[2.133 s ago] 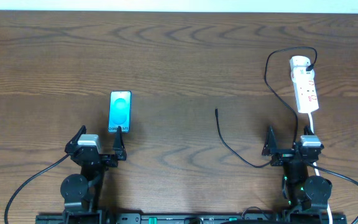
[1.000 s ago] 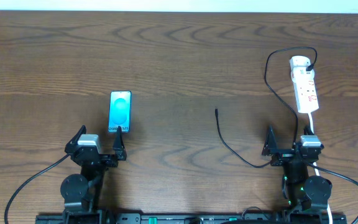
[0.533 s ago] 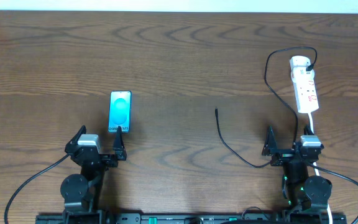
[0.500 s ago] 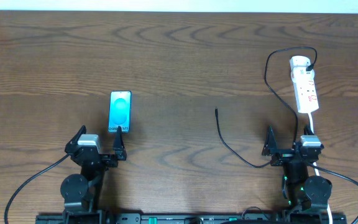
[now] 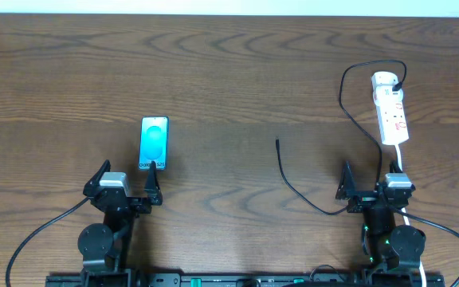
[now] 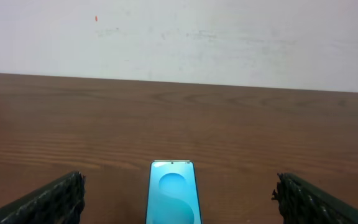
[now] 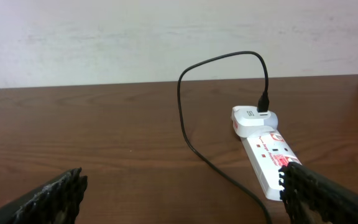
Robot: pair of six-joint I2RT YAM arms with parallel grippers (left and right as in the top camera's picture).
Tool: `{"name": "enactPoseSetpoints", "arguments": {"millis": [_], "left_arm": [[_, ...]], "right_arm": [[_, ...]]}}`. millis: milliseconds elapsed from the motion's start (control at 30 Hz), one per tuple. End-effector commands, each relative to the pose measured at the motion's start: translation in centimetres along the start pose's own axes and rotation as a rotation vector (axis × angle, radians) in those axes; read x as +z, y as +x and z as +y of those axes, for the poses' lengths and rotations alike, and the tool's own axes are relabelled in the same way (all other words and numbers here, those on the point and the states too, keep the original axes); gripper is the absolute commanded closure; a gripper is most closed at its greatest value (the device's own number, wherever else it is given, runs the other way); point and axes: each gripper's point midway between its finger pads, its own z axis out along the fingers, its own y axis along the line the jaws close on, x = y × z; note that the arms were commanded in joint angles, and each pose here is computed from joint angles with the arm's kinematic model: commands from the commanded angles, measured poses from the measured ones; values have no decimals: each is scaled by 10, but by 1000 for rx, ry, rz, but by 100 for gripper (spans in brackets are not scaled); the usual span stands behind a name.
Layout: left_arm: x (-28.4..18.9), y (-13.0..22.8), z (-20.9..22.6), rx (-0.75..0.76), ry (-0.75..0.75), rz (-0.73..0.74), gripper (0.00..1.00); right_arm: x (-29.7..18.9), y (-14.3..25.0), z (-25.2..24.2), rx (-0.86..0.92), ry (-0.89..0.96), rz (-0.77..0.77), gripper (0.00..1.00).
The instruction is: Plug charger to phone and switch on socket
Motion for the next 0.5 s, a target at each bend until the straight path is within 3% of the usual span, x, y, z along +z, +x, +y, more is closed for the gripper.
{"name": "enactPoseSetpoints", "arguments": {"millis": [0, 267, 467], "left_arm": [[-3, -14, -2, -51, 7, -35, 2], [-11, -65, -7, -175, 19, -90, 2], [4, -100, -17, -199, 59, 13, 2]], "right_arm": [[0, 0, 3, -8, -11, -1, 1], [0, 0, 3, -8, -11, -1, 1], [0, 0, 3, -8, -11, -1, 1]]}}
